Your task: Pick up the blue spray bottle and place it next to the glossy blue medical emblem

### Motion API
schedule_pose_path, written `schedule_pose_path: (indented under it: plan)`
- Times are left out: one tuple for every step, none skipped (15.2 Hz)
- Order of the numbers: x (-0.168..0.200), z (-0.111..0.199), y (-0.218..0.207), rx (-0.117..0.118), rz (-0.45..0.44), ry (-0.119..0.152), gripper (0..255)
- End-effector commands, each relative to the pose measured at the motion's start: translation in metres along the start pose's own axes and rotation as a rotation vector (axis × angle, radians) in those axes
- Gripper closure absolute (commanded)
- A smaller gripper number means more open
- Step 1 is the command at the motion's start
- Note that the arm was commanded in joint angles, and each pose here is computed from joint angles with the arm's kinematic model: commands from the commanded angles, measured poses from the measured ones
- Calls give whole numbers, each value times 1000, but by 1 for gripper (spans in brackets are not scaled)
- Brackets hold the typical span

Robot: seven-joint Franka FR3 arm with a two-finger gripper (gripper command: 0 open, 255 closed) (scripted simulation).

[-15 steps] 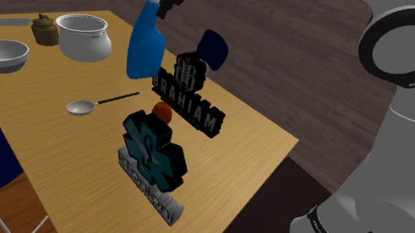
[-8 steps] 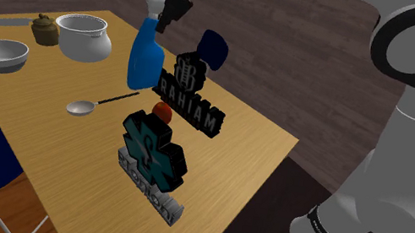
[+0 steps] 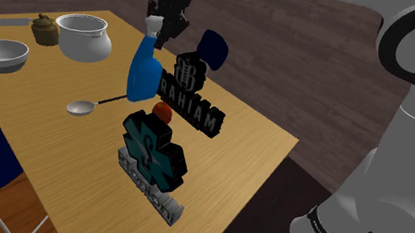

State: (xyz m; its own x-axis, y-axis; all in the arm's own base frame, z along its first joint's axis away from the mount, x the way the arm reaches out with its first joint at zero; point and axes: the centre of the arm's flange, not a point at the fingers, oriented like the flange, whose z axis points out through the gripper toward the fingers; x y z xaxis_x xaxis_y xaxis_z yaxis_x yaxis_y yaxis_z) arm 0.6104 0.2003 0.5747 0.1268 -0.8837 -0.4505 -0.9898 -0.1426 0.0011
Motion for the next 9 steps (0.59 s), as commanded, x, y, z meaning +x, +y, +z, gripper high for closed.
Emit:
schedule_pose_path:
  plan:
    - [5,9,0,1,0,0,255]
    - [8,13,0,1,0,0,255]
    - [10,18,0,1,0,0,255]
    - [13,23,0,1,0,0,255]
    - [15,27,0,1,0,0,255]
    - [17,32,0,1,0,0,255]
    - [20,37,0,1,0,0,255]
    - [22,42,0,1,0,0,255]
    - [24,46,0,1,0,0,255]
